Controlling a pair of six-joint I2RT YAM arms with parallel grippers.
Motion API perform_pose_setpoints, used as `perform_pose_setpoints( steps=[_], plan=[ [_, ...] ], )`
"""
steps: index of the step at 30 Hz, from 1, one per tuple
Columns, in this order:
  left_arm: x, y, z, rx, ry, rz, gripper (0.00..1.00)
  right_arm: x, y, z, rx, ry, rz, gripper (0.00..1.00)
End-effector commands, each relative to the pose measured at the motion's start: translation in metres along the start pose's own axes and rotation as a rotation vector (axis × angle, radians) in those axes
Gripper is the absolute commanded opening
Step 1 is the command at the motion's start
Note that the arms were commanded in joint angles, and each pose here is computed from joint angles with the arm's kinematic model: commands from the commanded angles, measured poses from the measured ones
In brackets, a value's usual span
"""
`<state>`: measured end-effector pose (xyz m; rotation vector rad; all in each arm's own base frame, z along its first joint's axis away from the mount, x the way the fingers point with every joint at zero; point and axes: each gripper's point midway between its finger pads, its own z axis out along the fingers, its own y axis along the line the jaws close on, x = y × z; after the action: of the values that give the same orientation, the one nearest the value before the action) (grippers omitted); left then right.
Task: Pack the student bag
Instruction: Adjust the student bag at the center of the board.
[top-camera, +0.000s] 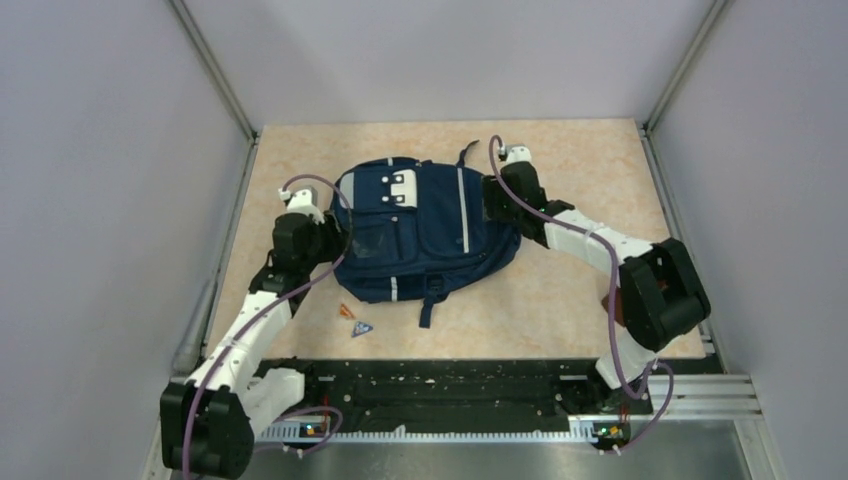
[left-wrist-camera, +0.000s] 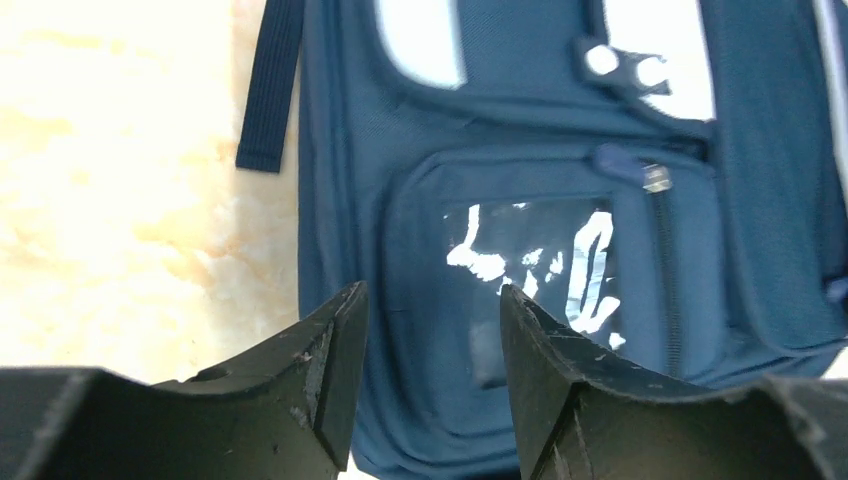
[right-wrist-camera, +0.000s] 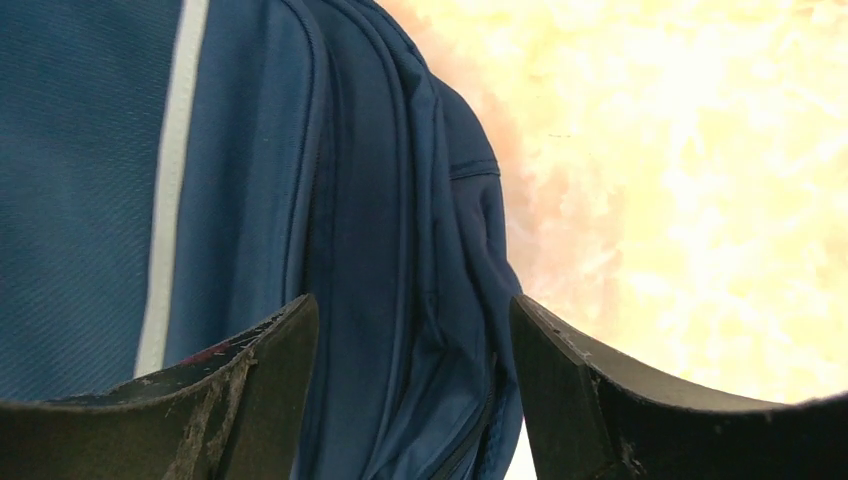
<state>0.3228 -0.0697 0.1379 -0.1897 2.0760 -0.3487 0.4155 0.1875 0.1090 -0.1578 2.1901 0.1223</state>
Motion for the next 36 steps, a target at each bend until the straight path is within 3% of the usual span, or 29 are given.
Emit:
perform_pose_setpoints(
  steps=[1,8,20,31,36],
  plan=[
    [-0.051,-0.028,-0.026,0.074,-0.129,0.012,0.56,-0.053,0.043,-0.046,-0.158,-0.136,0.035,0.69],
    [-0.067,-0.063,-0.034,0.163,-0.148,0.028,0.56,-0.049,0.094,-0.047,-0.276,-0.075,-0.034,0.69],
    [-0.062,-0.089,-0.029,0.202,-0.121,0.068,0.57,-0.014,0.098,-0.027,-0.230,0.056,-0.084,0.50],
    [-0.064,-0.128,-0.023,0.281,-0.105,0.112,0.58,-0.005,0.086,-0.030,-0.179,0.066,-0.057,0.05],
    [-0.063,-0.164,-0.017,0.354,-0.090,0.129,0.58,-0.008,0.082,-0.037,-0.229,0.045,0.024,0.00]
  ],
)
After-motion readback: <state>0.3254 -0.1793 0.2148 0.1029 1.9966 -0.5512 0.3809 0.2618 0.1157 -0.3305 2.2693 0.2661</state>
